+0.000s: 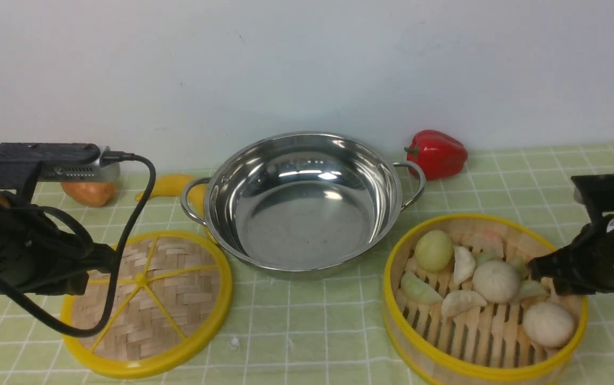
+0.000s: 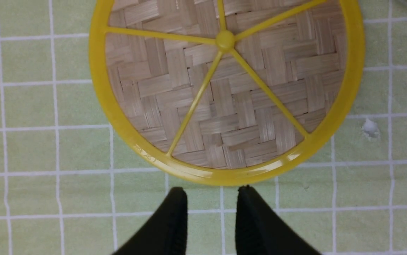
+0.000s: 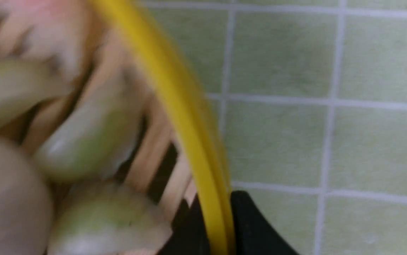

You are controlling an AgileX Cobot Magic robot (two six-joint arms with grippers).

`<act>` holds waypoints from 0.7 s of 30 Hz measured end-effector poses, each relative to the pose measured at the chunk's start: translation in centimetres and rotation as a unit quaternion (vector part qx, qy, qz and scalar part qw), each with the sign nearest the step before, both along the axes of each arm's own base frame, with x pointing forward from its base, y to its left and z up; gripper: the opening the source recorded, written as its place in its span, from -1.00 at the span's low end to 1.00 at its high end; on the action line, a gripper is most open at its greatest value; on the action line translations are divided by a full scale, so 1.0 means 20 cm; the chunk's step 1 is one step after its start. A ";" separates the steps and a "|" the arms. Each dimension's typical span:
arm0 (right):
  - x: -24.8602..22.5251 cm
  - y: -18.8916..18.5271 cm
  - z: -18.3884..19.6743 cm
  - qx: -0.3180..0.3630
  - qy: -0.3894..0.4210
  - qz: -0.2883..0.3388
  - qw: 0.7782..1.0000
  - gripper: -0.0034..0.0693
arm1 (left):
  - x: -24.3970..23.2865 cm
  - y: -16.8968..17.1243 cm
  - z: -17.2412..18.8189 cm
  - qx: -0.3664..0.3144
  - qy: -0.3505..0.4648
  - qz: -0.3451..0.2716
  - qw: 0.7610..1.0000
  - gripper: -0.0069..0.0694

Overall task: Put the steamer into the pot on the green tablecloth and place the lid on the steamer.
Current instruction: 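Reach for and grasp the rim of the bamboo steamer holding the buns with the right gripper, then place the bamboo steamer basket of food into the steel pot with the right gripper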

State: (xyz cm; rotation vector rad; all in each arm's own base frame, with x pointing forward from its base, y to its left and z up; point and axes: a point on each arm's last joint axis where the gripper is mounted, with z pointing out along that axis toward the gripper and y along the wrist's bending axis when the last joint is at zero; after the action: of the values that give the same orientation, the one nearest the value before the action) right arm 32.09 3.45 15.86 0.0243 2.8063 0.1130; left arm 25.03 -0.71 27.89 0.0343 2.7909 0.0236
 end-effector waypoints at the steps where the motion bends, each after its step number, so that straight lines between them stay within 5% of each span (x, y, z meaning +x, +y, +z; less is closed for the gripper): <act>1: 0.00 0.00 0.01 -0.005 0.010 0.008 1.000 -0.75 | 0.00 0.00 0.00 0.000 0.000 -0.001 1.000 -0.32; 13: 0.12 0.00 0.47 -0.032 0.040 0.031 0.998 -0.75 | 0.00 0.02 0.00 0.030 0.003 -0.015 0.999 -0.32; 21: 0.25 0.12 0.75 -0.004 -0.029 0.053 0.998 -0.75 | 0.00 0.03 0.00 0.041 0.002 -0.018 0.999 -0.30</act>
State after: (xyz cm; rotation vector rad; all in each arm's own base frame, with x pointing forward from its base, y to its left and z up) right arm 37.02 5.86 30.89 -0.1279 2.7494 0.1242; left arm 25.01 -0.12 27.91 0.1049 2.7917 0.1290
